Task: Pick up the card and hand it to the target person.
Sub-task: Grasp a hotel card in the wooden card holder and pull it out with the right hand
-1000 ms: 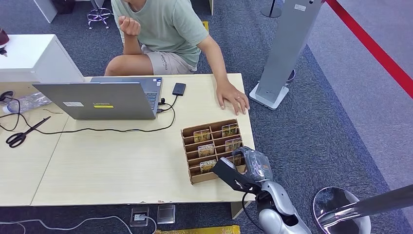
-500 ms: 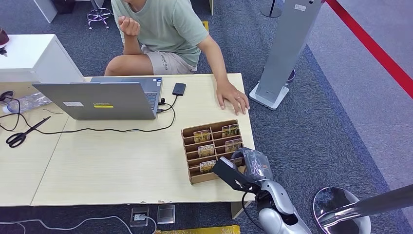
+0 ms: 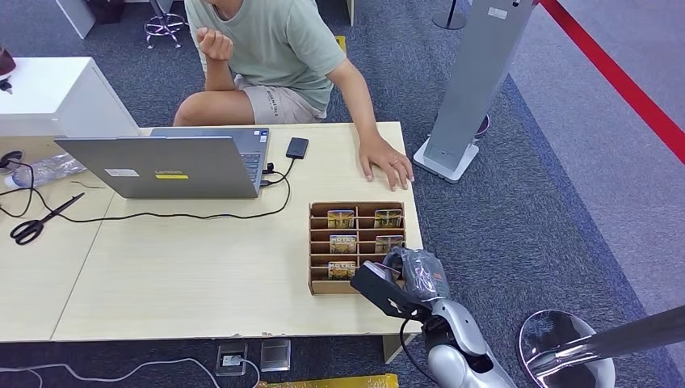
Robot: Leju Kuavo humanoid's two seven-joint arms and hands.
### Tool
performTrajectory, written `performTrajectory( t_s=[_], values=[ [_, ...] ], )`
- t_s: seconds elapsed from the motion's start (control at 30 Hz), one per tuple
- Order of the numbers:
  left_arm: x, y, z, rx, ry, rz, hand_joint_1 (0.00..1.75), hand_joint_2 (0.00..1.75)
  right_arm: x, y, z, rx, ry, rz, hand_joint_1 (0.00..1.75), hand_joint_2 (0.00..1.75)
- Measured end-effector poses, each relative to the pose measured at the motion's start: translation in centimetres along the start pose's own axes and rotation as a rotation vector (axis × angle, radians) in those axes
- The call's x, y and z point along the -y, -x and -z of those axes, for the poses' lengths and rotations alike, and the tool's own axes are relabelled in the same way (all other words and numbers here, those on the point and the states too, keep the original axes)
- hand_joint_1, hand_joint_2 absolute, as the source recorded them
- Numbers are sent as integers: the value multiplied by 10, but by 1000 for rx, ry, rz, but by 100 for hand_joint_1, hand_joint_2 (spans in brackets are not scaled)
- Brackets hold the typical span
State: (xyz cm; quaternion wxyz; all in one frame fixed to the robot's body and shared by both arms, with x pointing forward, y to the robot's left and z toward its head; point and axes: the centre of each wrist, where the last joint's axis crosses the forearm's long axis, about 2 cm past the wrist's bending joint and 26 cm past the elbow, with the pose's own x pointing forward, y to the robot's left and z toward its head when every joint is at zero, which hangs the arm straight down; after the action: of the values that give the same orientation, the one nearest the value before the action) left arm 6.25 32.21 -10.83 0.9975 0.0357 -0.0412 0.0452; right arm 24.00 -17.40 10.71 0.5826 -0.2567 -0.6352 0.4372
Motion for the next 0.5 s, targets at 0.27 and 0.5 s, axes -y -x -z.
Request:
performTrajectory(
  t_s=[0.27,0.5],
  values=[
    [0,0,0,20,-11,0,0,0,0,0,-1,6,29,4,168,175],
    [0,0,0,21,-11,0,0,0,5,-5,-6,141,158,24,168,175]
  ],
)
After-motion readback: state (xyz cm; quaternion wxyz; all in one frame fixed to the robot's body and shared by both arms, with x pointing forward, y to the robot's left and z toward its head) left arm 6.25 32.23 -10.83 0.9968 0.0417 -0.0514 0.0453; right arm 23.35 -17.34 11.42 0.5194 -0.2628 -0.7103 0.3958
